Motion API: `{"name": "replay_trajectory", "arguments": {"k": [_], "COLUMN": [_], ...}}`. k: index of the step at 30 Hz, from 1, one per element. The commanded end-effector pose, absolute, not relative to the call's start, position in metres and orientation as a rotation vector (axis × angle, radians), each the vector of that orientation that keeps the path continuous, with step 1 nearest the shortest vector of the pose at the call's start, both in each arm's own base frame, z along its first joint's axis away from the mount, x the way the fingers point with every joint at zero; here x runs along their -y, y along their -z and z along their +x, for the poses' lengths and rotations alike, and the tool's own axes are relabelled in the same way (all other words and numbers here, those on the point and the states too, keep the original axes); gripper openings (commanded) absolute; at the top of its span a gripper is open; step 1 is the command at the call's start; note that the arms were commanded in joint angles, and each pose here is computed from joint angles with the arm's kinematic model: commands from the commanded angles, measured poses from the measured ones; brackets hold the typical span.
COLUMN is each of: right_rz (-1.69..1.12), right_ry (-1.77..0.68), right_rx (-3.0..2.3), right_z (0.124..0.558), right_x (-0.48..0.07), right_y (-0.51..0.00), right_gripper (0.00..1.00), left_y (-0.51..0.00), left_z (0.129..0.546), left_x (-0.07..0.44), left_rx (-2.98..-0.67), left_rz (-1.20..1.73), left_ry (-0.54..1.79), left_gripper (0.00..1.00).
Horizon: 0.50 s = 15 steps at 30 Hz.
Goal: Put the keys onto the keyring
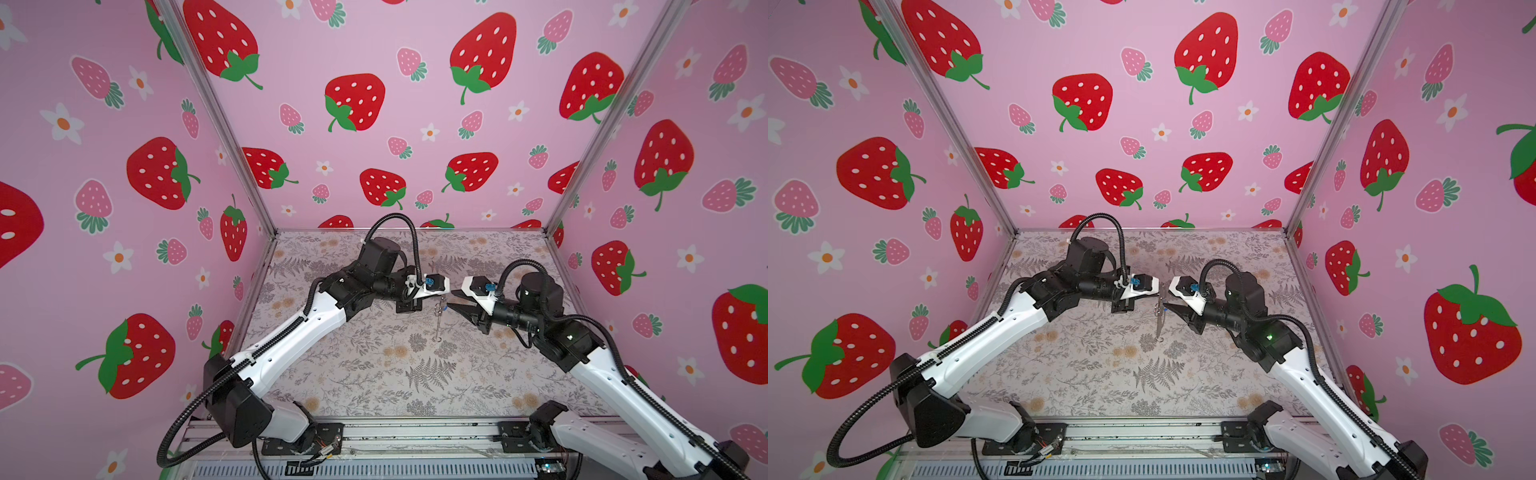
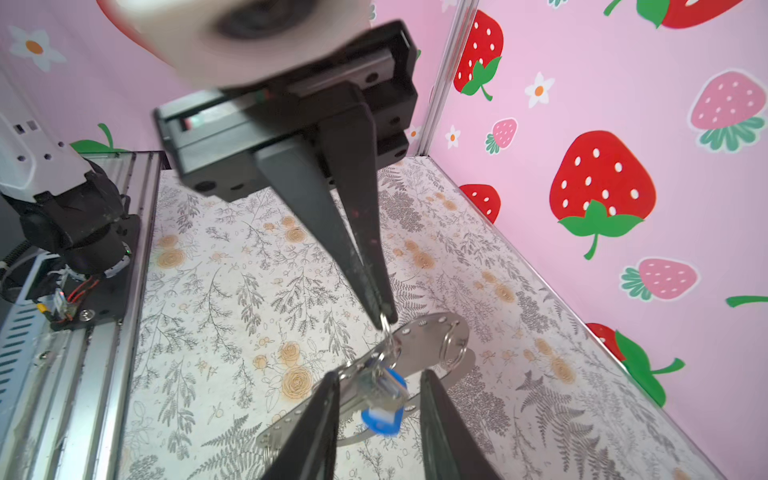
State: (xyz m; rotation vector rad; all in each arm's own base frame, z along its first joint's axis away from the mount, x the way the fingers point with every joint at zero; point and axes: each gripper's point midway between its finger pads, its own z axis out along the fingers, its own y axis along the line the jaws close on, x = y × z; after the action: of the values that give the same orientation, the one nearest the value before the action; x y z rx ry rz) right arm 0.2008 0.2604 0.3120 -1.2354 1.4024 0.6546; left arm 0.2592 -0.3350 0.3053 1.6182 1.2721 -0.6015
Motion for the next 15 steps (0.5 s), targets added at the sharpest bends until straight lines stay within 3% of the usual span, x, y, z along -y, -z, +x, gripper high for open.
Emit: {"name": "replay_trajectory", "arguments": {"k": [1,15], "right_rz": [-1.208,-1.180], "right_ry": [-0.637,-0.632], "right_rx": [-1.374,-1.330], "right_z": [0.201,0.203], "right_x": [-0.258,-0.258], "right_y": [-0.319,-0.331], "right_gripper": [0.35,0.32], "left_y": [-0.344,-0.353], "left_z": [0.248,0.249], "left_x": [0.342,0.342], "left_rx": [-1.184,-1.173], "left_rz": [1.484,1.336], "left_ry": [0.796,0.914], "left_gripper": [0.00,0.00]}}
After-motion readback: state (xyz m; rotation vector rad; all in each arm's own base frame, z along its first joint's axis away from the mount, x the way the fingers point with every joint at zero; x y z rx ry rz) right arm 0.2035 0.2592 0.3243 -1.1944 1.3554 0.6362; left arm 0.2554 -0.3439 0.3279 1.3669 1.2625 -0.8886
